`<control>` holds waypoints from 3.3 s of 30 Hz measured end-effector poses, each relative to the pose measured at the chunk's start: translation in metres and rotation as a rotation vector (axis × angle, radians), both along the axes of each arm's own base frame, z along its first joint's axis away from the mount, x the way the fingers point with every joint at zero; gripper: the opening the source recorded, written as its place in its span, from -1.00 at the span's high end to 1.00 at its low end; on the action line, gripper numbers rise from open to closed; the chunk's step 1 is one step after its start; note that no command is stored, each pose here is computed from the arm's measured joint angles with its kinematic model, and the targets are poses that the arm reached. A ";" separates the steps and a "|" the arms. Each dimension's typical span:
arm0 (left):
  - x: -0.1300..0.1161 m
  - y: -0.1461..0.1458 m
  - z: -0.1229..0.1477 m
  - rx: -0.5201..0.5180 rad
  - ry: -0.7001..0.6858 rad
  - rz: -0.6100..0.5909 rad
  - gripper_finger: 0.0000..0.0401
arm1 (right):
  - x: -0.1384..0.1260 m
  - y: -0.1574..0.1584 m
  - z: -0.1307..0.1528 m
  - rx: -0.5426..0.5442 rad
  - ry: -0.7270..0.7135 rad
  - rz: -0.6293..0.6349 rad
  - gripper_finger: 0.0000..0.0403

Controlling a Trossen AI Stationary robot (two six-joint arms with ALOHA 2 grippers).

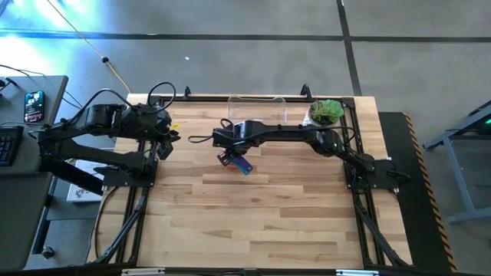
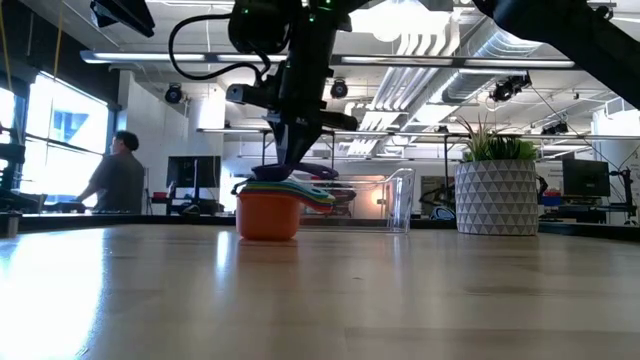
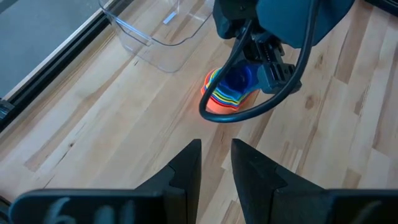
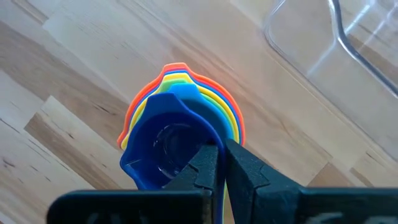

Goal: Nest measuring cups in basket
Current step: Stack the violet measuring cup on the top of the blue measuring cup, then put the stacked measuring cups into the transparent bin

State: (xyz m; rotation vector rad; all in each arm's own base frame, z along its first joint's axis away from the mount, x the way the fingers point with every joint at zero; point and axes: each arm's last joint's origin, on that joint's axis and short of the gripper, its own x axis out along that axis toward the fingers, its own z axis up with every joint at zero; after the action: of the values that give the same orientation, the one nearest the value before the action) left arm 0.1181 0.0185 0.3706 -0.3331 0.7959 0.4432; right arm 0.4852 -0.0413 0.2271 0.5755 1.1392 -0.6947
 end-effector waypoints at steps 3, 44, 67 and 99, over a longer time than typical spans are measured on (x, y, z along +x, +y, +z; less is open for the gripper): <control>0.000 0.000 0.000 0.000 0.000 0.000 0.61 | 0.000 -0.001 0.000 0.009 -0.001 0.000 0.90; -0.061 -0.013 -0.004 0.023 -0.463 -0.027 0.61 | -0.009 -0.019 0.068 0.118 -0.233 0.029 0.51; -0.038 -0.024 -0.141 -0.084 -1.081 -0.343 0.61 | -0.029 -0.004 0.106 0.056 -0.279 0.063 0.51; -0.020 -0.023 -0.203 0.139 -0.847 -0.365 0.61 | -0.051 0.011 0.120 0.086 -0.184 0.113 0.51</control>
State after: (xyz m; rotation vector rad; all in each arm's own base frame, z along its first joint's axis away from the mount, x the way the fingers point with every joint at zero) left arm 0.0978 -0.0048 0.1678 -0.2074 -0.0110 -0.0104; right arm 0.4342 -0.0306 0.3468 0.6293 1.0248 -0.4871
